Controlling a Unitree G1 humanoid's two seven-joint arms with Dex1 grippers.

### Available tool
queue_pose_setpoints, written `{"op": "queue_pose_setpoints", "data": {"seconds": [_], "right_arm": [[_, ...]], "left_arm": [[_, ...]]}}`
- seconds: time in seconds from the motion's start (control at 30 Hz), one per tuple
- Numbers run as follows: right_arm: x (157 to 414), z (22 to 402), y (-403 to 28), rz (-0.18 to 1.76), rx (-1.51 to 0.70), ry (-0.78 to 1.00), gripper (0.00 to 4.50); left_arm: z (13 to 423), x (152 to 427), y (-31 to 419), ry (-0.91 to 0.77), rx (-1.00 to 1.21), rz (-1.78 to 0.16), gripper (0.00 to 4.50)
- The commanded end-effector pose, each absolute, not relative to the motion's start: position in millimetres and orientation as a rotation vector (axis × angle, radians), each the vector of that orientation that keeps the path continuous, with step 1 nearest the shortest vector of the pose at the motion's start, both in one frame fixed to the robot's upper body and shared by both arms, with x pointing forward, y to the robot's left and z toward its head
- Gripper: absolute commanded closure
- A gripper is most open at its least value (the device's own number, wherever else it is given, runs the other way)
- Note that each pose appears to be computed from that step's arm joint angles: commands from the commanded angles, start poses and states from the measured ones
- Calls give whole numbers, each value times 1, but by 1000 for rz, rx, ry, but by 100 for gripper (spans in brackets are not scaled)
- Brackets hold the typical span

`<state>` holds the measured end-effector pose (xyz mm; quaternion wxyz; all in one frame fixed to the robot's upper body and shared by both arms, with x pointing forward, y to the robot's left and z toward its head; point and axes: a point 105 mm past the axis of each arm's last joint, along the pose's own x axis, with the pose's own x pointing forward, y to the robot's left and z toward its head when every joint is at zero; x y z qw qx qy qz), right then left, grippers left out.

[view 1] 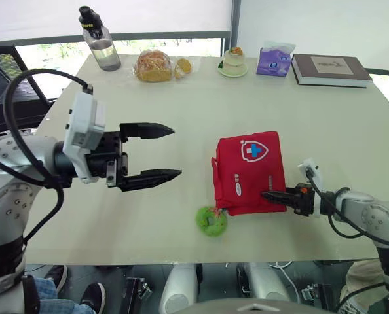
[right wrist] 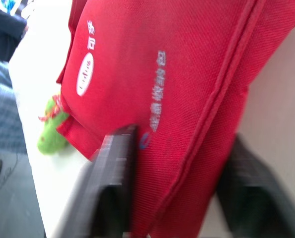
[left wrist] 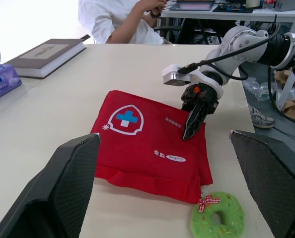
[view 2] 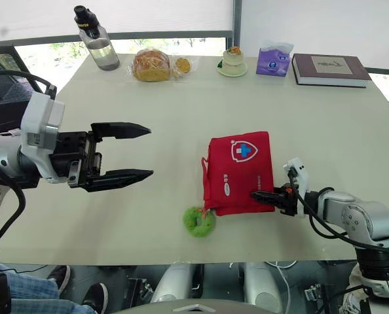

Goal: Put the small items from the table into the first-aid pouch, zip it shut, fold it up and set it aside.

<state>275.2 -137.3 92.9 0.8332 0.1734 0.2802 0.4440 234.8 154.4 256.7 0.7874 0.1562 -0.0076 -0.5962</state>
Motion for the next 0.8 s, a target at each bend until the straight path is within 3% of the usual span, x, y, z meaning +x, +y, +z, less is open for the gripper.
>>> {"op": "queue_pose_setpoints", "data": {"seconds": [0.03,0.17,0.3,0.43,0.57,0.63,0.67,0.8], "right_arm": [[310,120,-151,775,437,417,442],[360,147,-176,503,531,237,447],[408,162,-212,103,699,114,447],[436,166,-241,-234,898,-5,447],[452,160,-239,-384,1036,-53,447],[457,155,-229,-387,1073,-45,343],[458,153,-225,-379,1076,-37,327],[456,146,-220,-372,1082,-25,158]], "left_arm": [[268,237,149,-78,342,-1293,0],[281,245,148,-124,319,-1279,0],[292,253,146,-162,287,-1251,0],[297,262,144,-188,263,-1227,0],[294,267,145,-189,261,-1210,0],[291,267,145,-187,261,-1206,0],[291,266,145,-187,258,-1205,0],[292,266,147,-193,243,-1193,0]]}}
